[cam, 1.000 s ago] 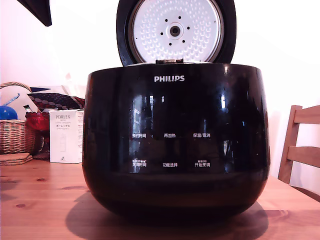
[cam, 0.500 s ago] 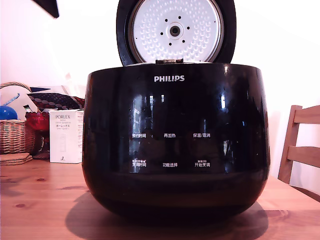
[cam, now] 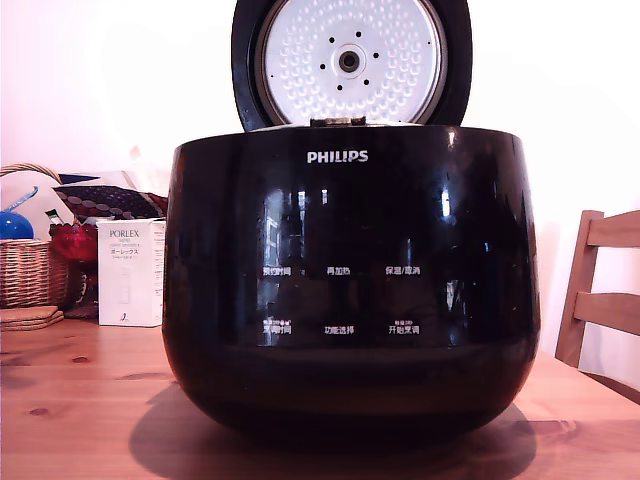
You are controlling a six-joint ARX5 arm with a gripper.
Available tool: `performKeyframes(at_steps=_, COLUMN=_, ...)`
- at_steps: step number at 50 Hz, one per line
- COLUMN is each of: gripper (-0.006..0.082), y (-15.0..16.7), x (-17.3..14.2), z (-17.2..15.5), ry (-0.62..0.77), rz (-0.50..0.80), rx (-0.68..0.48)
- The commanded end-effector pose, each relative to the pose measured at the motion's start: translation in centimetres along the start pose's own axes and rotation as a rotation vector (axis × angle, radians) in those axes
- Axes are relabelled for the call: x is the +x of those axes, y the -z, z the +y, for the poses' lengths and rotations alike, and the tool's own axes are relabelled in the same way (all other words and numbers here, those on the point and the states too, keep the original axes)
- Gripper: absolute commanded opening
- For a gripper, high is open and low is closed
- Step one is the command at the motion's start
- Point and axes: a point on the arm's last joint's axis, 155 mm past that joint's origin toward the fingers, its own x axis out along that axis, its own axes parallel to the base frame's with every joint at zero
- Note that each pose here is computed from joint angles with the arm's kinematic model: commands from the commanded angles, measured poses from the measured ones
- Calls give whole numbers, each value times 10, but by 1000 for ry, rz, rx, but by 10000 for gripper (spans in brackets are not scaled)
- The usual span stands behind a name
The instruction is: Close the rice cooker by pressing the lid down with medium force
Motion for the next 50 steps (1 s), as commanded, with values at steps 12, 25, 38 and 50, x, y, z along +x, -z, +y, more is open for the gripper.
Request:
performKeyframes(at_steps=12, gripper=-24, y=9, x=57, z=-48, ry=130, rz=11, rx=93)
performKeyframes(at_steps=25, gripper=-24, y=10, x=87, z=-81, ry=200, rz=9, rx=150)
performKeyframes(at_steps=38, gripper=-24, y=18, x=99, z=-114, ry=272, rz=30, rx=180)
performKeyframes(at_steps=50, gripper=-24, y=28, x=95, z=-132, ry=323, rz=73, rx=182)
